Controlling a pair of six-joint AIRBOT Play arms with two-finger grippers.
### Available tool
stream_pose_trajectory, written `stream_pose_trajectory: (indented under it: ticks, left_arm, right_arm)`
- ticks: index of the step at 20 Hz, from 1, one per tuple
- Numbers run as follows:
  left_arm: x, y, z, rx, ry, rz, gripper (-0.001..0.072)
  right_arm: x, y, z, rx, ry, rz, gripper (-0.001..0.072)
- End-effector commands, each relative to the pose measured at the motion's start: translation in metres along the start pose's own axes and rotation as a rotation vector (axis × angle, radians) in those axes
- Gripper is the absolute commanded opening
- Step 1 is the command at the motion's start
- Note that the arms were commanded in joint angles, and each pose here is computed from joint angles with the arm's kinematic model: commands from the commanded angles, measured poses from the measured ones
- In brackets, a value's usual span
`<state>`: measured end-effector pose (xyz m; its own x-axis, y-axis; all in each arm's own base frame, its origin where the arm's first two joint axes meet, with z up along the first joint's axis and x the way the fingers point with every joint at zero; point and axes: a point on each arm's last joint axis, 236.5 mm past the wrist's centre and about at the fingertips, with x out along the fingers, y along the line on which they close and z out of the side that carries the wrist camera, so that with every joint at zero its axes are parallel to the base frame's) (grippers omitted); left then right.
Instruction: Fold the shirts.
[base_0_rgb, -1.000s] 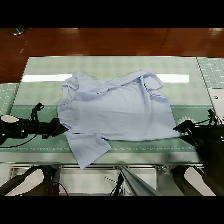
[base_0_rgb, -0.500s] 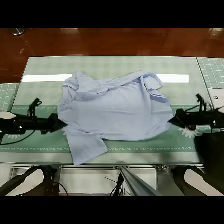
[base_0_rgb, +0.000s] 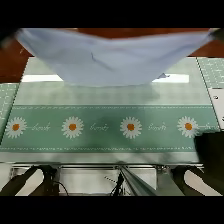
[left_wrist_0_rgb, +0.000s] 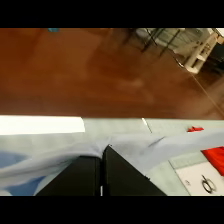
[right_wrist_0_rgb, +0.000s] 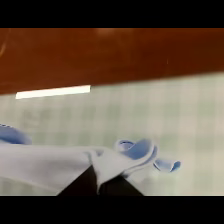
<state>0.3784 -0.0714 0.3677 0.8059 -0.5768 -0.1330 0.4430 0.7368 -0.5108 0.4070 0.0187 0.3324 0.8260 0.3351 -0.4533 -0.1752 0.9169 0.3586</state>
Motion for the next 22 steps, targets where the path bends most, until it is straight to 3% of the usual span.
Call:
stream_pose_trajectory:
  ticks: [1, 5, 12, 15, 19, 22]
  left_arm:
    - [-0.082, -0.083, 0.085, 0.322, -0.231, 0.182, 0.0015]
    - [-0.179, -0.128, 0.098, 0.543, -0.404, 0.445, 0.0015]
    - [-0.241, -0.152, 0.058, 0.614, -0.417, 0.59, 0.0016]
    - [-0.222, -0.121, 0.046, 0.503, -0.359, 0.586, 0.0016]
    - [-0.162, -0.029, -0.001, 0.323, -0.128, 0.602, 0.0016]
    - [-0.091, 0.04, -0.069, 0.159, 0.069, 0.488, 0.0016]
  right_arm:
    - [-0.113, 0.054, 0.063, -0.173, -0.249, -0.094, 0.0029]
    - [-0.196, 0.084, 0.033, -0.251, -0.308, -0.179, 0.0029]
    - [-0.27, 0.091, -0.009, -0.248, -0.388, -0.313, 0.0029]
    - [-0.246, 0.076, -0.037, -0.211, -0.249, -0.316, 0.0029]
    - [-0.182, 0.05, -0.076, -0.14, -0.026, -0.252, 0.0029]
    - [-0.112, 0.02, -0.109, -0.074, 0.136, -0.185, 0.0029]
